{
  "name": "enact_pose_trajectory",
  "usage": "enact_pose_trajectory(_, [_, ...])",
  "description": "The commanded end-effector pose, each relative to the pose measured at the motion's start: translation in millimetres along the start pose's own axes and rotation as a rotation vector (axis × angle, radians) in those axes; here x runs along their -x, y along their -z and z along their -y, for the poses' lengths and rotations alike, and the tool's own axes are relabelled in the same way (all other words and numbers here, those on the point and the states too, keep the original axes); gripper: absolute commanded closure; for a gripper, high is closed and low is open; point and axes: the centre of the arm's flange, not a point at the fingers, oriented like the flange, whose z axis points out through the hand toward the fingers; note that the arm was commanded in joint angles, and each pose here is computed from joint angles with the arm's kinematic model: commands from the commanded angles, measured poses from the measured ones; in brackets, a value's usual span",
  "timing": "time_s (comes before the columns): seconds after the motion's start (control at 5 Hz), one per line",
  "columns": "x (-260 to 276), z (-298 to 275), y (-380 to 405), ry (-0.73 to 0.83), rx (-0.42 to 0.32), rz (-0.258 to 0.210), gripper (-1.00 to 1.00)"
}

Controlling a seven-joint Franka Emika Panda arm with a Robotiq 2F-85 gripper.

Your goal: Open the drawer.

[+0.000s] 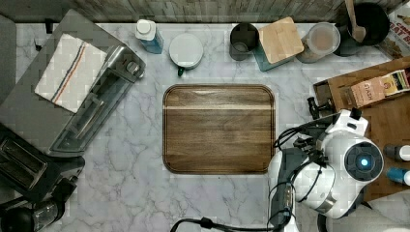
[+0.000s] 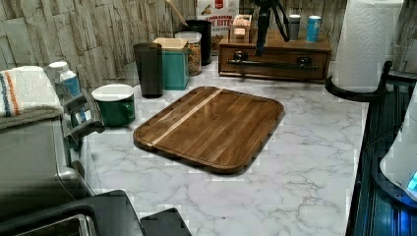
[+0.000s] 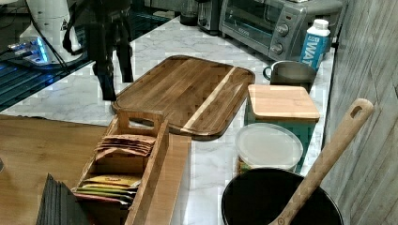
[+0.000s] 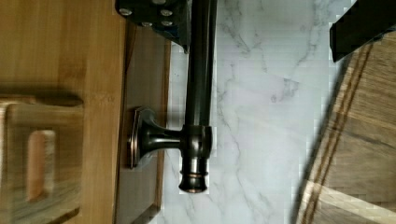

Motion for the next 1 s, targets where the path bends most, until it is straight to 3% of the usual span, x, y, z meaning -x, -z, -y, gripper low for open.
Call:
enact_pose_trajectory(0.2, [23.5,-47.1,-16.3,-0.047,0.055,-0.071,-1.0])
enact_pose_trajectory(0.6, [27.1,-41.1,-1.8,-0.049,0.095,-0.097,-1.0])
enact_pose_trajectory(1.0, [20.9,-36.1,-15.2,-0.058,0.046,-0.058,-1.0])
